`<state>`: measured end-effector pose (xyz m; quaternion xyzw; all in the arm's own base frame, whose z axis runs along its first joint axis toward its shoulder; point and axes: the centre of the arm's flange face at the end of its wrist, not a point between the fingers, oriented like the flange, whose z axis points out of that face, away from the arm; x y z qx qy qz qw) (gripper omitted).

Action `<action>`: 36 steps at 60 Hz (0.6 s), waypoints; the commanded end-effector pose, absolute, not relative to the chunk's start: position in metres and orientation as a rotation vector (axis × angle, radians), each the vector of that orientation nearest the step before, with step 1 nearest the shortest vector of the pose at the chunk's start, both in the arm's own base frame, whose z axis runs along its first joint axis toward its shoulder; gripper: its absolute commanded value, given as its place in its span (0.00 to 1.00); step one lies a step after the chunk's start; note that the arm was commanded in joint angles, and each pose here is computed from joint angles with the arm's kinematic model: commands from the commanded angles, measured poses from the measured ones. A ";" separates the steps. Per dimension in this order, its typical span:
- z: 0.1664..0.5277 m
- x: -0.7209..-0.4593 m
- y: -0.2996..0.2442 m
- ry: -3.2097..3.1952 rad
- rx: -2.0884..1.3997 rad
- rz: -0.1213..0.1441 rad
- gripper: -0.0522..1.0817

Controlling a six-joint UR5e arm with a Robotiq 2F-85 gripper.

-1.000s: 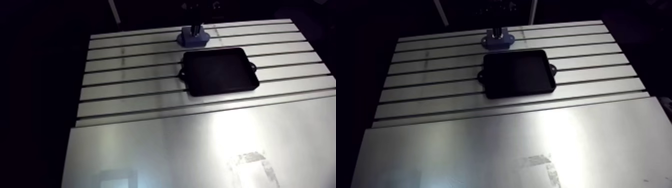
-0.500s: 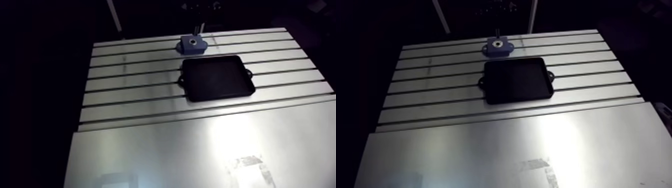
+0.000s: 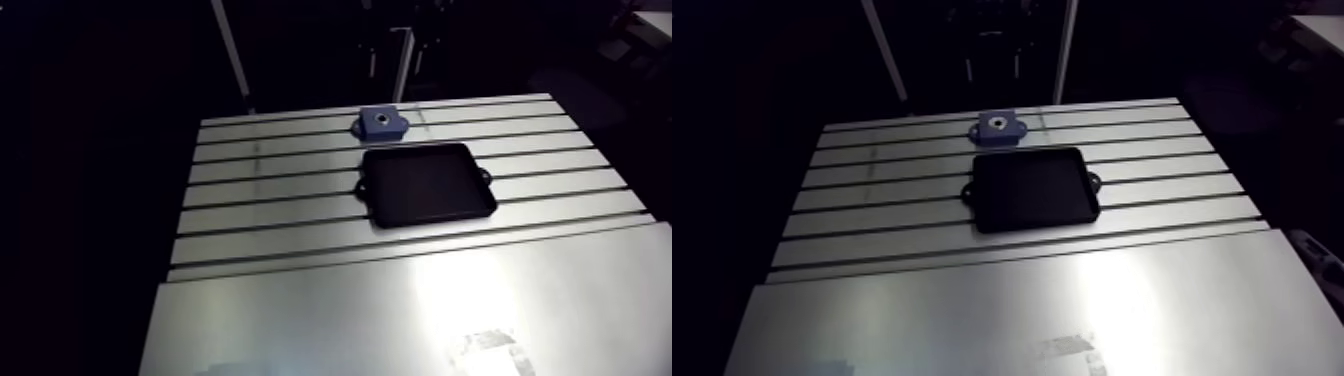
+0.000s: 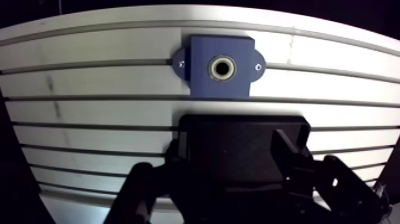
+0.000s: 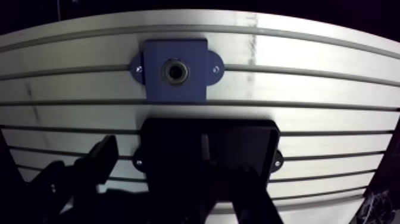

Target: Pick up the bearing and press it into the housing until flush.

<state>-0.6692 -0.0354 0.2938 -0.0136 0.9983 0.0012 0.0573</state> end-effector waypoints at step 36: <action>0.488 -0.561 -0.055 3.071 -0.048 0.001 0.05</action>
